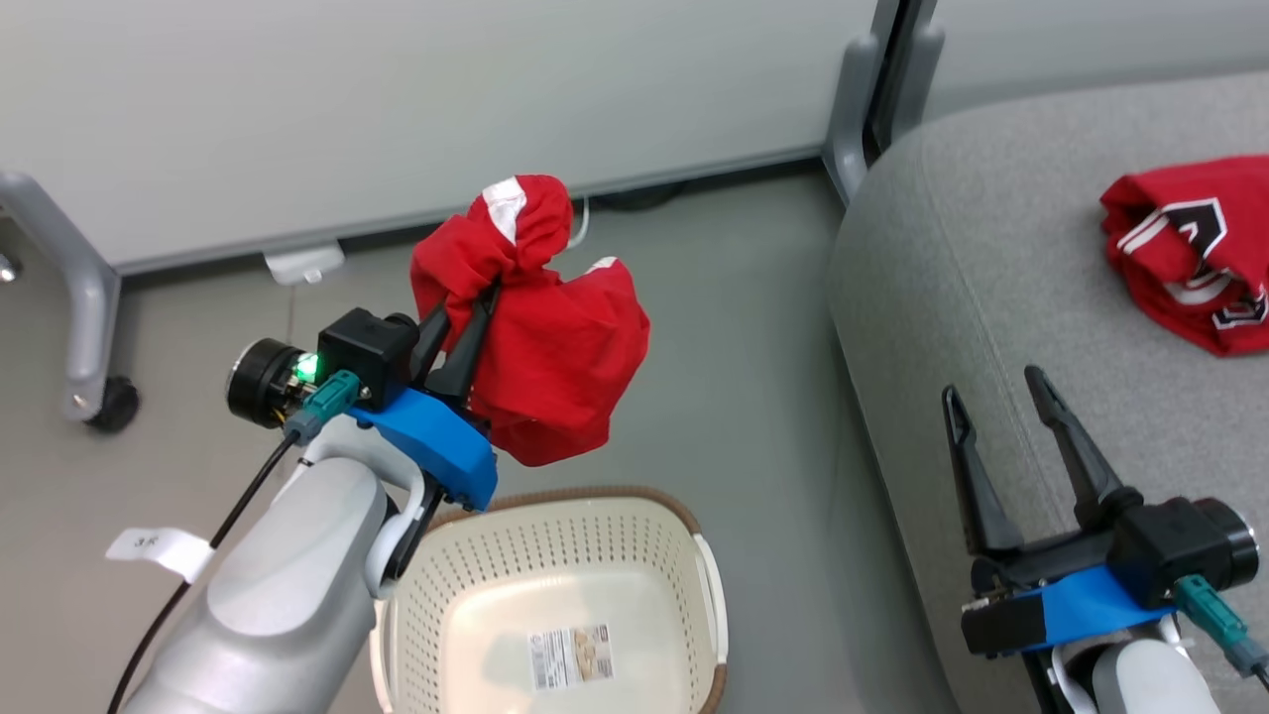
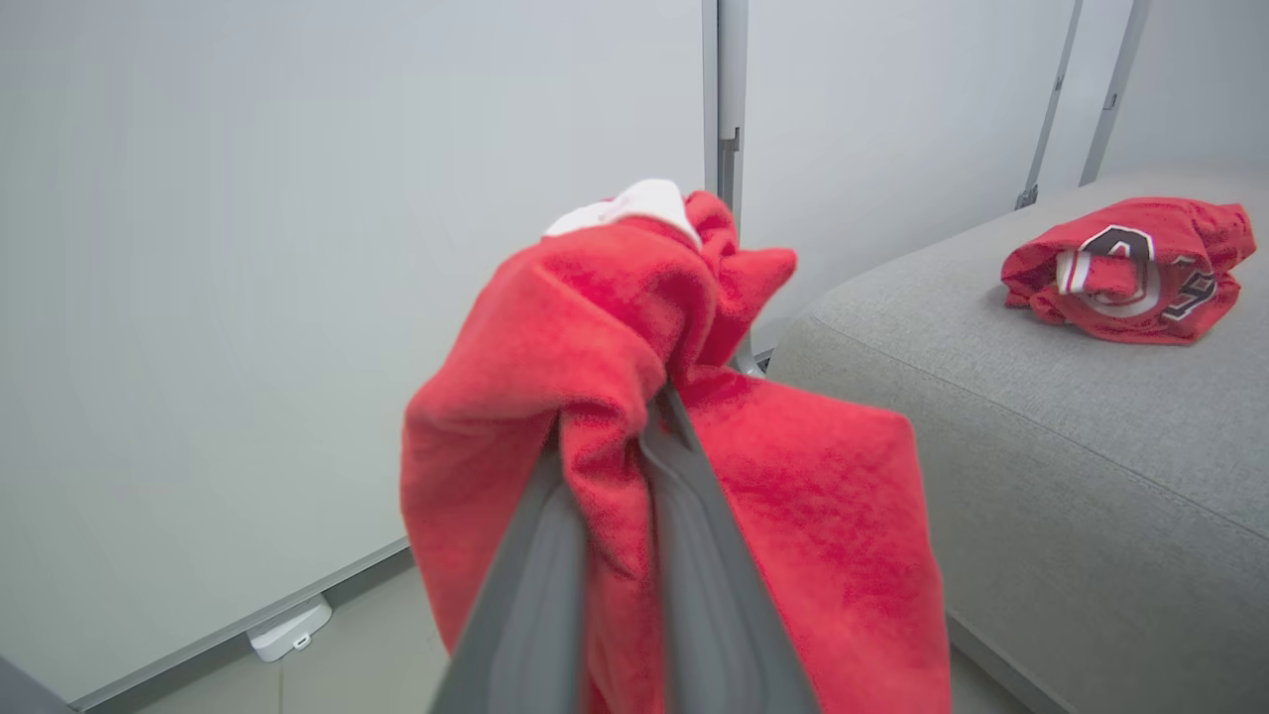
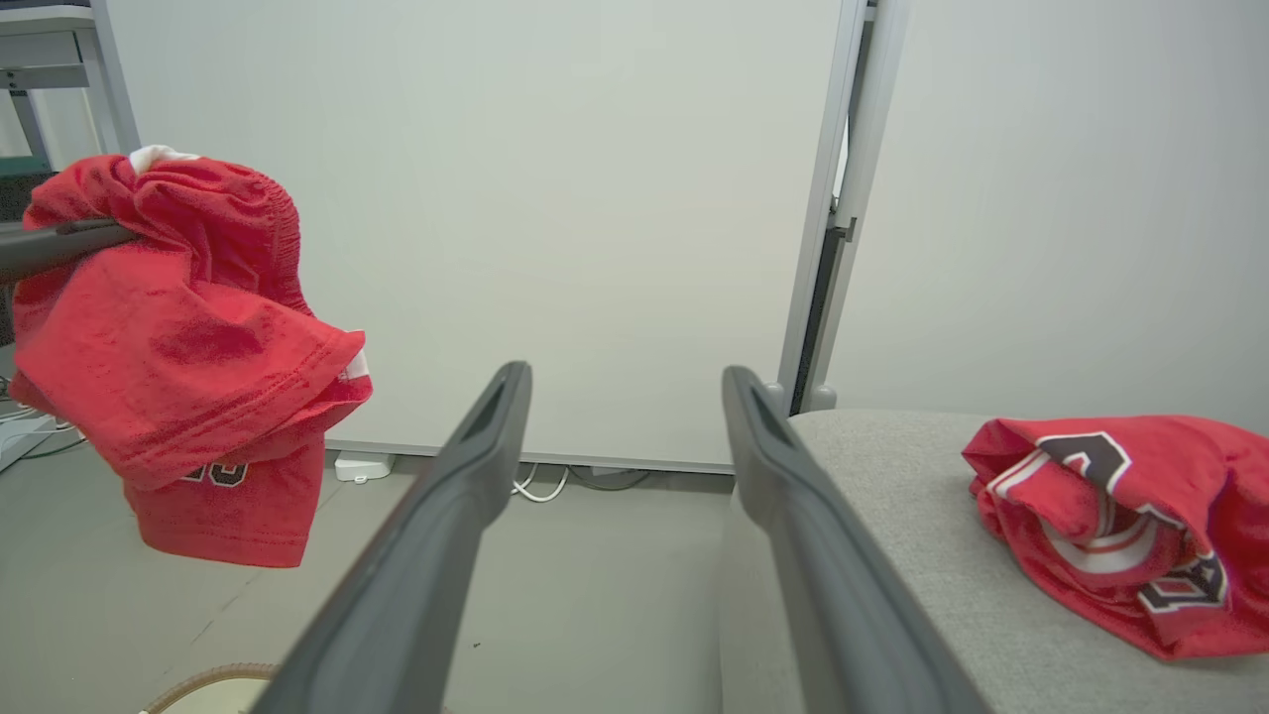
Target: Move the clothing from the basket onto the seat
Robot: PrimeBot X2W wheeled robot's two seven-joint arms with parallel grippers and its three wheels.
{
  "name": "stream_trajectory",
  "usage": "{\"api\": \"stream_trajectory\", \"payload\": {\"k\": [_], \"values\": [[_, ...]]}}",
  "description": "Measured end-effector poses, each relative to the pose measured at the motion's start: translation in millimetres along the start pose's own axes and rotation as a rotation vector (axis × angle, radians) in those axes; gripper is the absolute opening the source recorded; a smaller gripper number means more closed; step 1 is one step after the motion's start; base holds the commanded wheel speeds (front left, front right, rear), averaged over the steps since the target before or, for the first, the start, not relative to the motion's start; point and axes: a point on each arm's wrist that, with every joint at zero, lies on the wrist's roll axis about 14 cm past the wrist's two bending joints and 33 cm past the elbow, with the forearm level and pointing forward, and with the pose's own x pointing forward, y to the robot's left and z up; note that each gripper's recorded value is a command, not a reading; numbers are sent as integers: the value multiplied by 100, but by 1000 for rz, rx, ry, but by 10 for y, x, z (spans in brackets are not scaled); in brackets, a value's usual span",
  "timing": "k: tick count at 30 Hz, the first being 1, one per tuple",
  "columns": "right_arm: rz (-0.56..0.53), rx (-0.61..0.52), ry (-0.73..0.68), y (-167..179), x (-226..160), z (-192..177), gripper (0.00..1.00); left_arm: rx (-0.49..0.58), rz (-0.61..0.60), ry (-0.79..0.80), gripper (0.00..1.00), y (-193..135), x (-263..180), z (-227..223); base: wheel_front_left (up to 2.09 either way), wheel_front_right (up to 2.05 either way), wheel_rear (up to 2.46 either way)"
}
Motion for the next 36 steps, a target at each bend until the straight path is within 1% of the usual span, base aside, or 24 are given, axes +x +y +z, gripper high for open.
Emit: {"api": "stream_trajectory", "payload": {"k": [4, 10, 19, 21, 25, 30, 36], "values": [[9, 5, -24, 61, -117, 108, 100, -6, 2, -92, 0, -97, -129, 325, 0, 0, 0], [37, 14, -45, 185, -220, 197, 100, -19, -3, -186, 0, -256, -297, 624, 0, 0, 0], [101, 20, -57, 394, -229, 240, 100, -24, -20, -231, 0, -408, -407, 731, 0, 0, 0], [134, 12, -62, 470, -205, 255, 100, -22, -21, -233, 0, -414, -408, 735, 0, 0, 0], [234, -12, -122, 694, -22, 449, 100, -23, -22, -230, 0, -415, -398, 712, 0, 0, 0], [365, -38, -155, 1012, 148, 558, 100, -22, -27, -233, 0, -428, -370, 722, 0, 0, 0], [488, -78, -146, 1309, 323, 524, 100, -13, -39, -234, 0, -451, -334, 725, 0, 0, 0]]}}
